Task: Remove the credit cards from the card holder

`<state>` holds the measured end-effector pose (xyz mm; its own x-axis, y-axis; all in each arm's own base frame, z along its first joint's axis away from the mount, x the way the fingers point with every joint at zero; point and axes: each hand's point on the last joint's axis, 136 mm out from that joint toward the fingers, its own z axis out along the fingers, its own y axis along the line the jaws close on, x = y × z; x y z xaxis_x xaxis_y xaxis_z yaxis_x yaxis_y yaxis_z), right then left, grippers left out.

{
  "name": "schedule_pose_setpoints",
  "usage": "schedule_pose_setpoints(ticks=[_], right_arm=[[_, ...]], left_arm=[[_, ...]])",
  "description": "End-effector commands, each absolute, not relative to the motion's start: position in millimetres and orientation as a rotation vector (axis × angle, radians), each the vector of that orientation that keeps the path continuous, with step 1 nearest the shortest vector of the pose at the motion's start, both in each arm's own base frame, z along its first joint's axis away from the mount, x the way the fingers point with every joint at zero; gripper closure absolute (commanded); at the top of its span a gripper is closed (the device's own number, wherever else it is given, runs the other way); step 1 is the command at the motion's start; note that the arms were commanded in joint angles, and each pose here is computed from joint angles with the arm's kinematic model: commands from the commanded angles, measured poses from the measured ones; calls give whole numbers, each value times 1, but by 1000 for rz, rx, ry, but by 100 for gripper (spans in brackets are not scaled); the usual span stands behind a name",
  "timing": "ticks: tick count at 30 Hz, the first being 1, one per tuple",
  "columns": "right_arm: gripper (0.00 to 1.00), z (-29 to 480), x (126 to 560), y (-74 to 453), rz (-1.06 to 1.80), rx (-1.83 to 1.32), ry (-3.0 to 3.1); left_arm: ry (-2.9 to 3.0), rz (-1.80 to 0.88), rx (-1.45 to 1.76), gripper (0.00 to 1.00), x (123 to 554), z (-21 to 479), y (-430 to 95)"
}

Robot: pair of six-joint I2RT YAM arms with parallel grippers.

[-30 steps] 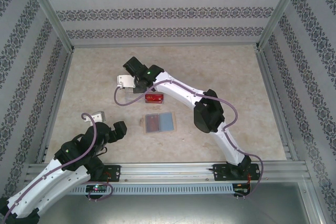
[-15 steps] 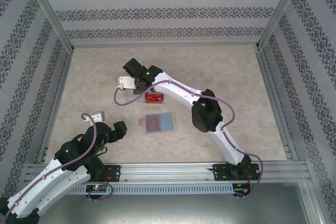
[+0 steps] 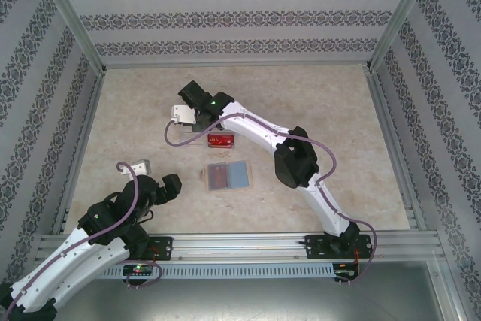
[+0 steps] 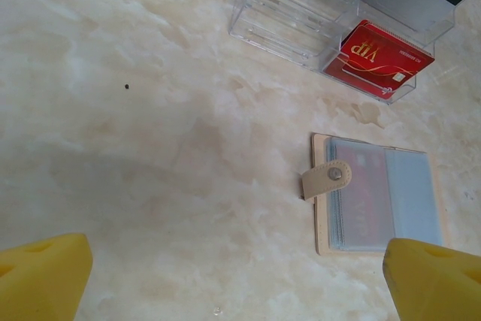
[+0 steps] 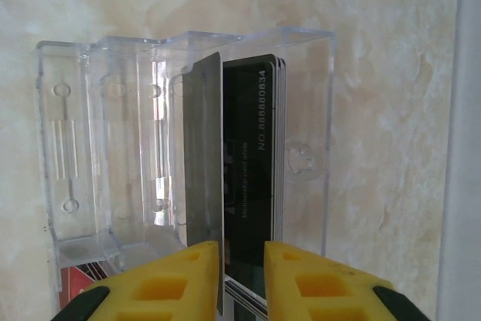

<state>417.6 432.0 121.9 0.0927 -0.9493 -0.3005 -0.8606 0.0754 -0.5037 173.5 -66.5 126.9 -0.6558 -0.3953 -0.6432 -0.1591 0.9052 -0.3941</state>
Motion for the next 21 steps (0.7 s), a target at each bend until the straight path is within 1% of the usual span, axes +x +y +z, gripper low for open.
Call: schedule_pose_setpoints(ticks=[1, 4, 7, 13, 17, 21], right_arm=[[71, 127, 433, 432, -241, -1715, 1793], [71, 127, 436, 432, -248, -1699, 1798], [68, 129, 439, 432, -260, -1683, 1798], [68, 134, 454, 426, -287, -1587, 1844], [67, 139, 449, 426, -236, -1570, 1855], [65, 159, 441, 429, -140, -1495, 1860]], left_arm=[[2298, -343, -407, 0, 170, 119, -58], [2300, -344, -407, 0, 170, 119, -59], [2302, -344, -406, 0, 170, 118, -59], [2300, -353, -403, 0, 170, 119, -60], [2302, -356, -401, 0, 170, 118, -60], [2304, -362, -396, 0, 170, 118, -61]])
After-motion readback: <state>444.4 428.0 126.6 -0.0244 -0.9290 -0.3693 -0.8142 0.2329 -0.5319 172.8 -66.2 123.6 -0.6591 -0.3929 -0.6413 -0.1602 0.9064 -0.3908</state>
